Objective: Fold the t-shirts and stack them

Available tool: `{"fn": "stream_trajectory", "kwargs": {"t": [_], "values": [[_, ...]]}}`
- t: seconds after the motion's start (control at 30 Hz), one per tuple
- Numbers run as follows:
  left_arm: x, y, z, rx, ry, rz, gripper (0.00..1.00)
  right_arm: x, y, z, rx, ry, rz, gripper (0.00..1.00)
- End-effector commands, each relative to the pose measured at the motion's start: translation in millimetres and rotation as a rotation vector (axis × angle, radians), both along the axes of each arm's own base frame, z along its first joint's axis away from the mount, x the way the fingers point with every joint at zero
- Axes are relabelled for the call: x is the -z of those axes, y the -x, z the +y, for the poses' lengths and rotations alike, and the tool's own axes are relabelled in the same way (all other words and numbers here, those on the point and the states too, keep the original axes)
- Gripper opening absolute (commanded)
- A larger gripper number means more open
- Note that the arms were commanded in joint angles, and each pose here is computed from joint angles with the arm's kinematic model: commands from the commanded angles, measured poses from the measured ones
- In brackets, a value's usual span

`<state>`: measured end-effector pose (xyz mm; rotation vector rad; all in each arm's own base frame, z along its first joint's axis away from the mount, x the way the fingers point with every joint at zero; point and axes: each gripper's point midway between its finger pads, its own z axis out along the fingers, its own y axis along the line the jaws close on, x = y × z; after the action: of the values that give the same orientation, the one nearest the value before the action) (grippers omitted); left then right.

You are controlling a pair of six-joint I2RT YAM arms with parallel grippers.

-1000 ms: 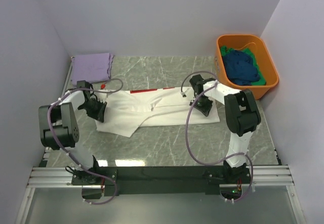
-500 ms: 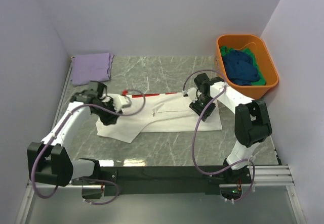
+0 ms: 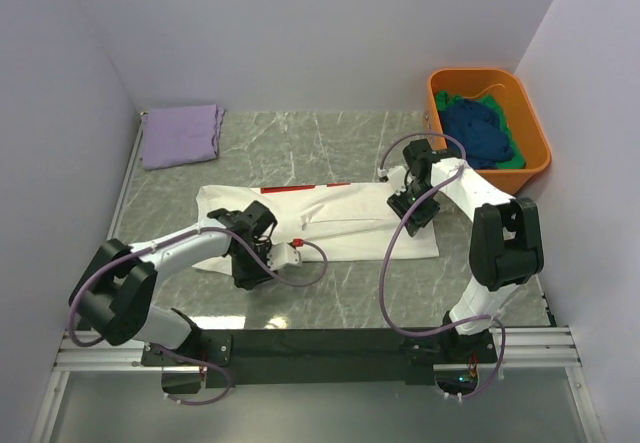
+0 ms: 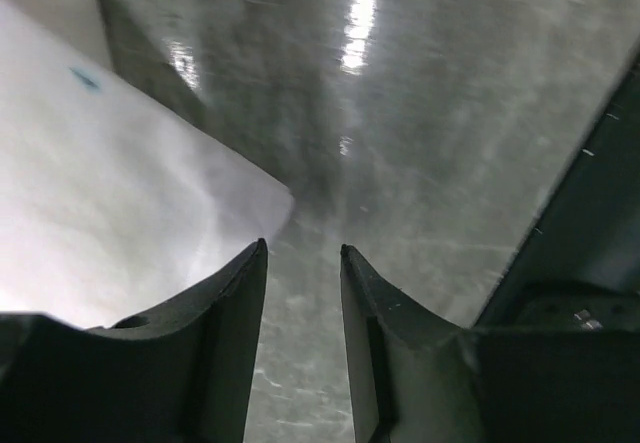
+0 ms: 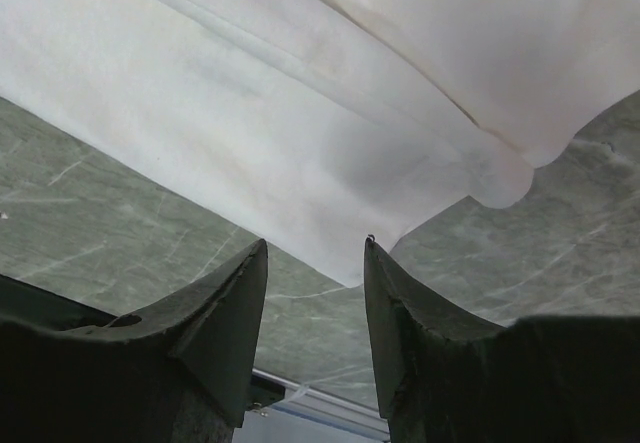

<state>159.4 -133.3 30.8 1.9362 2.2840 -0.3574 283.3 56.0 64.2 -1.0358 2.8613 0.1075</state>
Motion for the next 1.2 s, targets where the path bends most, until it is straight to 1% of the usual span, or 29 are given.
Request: {"fn": "stream_trajectory", "kwargs": {"t": [0.0, 0.07, 0.13, 0.27, 0.37, 0.4, 0.43, 0.5, 0.53, 0.57, 0.6, 0.67, 0.7, 0.77, 0.8, 0.87, 0.93, 0.97, 1.0, 1.07, 1.1, 1.17], "values": [[9, -30, -9, -0.076, -0.003, -0.106, 0.42, -20, -9, -1, 0.021, -0.013, -0.057, 0.51], [14, -38, -12, -0.083, -0.007, -0.129, 0.43, -21, -10, -2, 0.023, -0.011, -0.057, 0.51], [23, -39, -9, -0.082, -0.031, -0.124, 0.42, -21, -10, -3, 0.024, -0.005, -0.055, 0.50], [36, -38, -8, -0.063, -0.043, -0.115, 0.37, -20, -8, -5, 0.029, 0.001, -0.048, 0.50], [40, -27, -4, -0.045, -0.053, -0.064, 0.20, -18, -7, -7, 0.028, 0.009, -0.047, 0.50], [36, -21, -2, -0.037, -0.058, -0.041, 0.05, -18, -7, -7, 0.030, 0.009, -0.047, 0.49], [26, -24, -5, -0.044, -0.023, -0.034, 0.01, -18, -8, -6, 0.028, 0.009, -0.049, 0.49], [4, -29, -5, -0.038, 0.011, -0.028, 0.01, -19, -8, -6, 0.026, 0.007, -0.047, 0.49], [-20, -40, -5, -0.063, 0.038, -0.019, 0.01, -19, -8, -5, 0.026, 0.003, -0.048, 0.48], [-33, -49, -6, -0.066, 0.056, -0.029, 0.01, -19, -9, -5, 0.026, 0.001, -0.050, 0.48], [-59, -75, -15, -0.060, 0.093, -0.091, 0.01, -19, -8, -5, 0.027, 0.001, -0.044, 0.48], [-70, -94, -12, -0.094, 0.093, -0.078, 0.01, -17, -10, -4, 0.027, -0.001, -0.039, 0.48], [-86, -114, -17, -0.087, 0.116, -0.121, 0.01, -16, -10, -3, 0.028, -0.005, -0.035, 0.48], [-88, -139, -16, -0.107, 0.115, -0.154, 0.01, -14, -12, -1, 0.029, -0.011, -0.030, 0.47], [-85, -158, -17, -0.109, 0.111, -0.165, 0.01, -14, -12, 0, 0.032, -0.018, -0.027, 0.47], [-79, -184, -17, -0.121, 0.096, -0.198, 0.01, -15, -14, 2, 0.036, -0.026, -0.023, 0.47], [-71, -218, -19, -0.156, 0.101, -0.213, 0.01, -15, -15, 3, 0.042, -0.031, -0.021, 0.47], [-53, -229, -18, -0.165, 0.087, -0.188, 0.01, -16, -15, 3, 0.043, -0.031, -0.023, 0.47], [-61, -249, -21, -0.176, 0.100, -0.229, 0.02, -16, -14, 4, 0.043, -0.031, -0.021, 0.47], [-50, -269, -18, -0.204, 0.099, -0.230, 0.01, -15, -13, 5, 0.047, -0.038, -0.016, 0.47], [-55, -286, -19, -0.211, 0.107, -0.280, 0.01, -16, -12, 5, 0.051, -0.041, -0.015, 0.47], [-54, -298, -19, -0.209, 0.103, -0.307, 0.03, -14, -13, 7, 0.054, -0.047, -0.005, 0.47]]}}
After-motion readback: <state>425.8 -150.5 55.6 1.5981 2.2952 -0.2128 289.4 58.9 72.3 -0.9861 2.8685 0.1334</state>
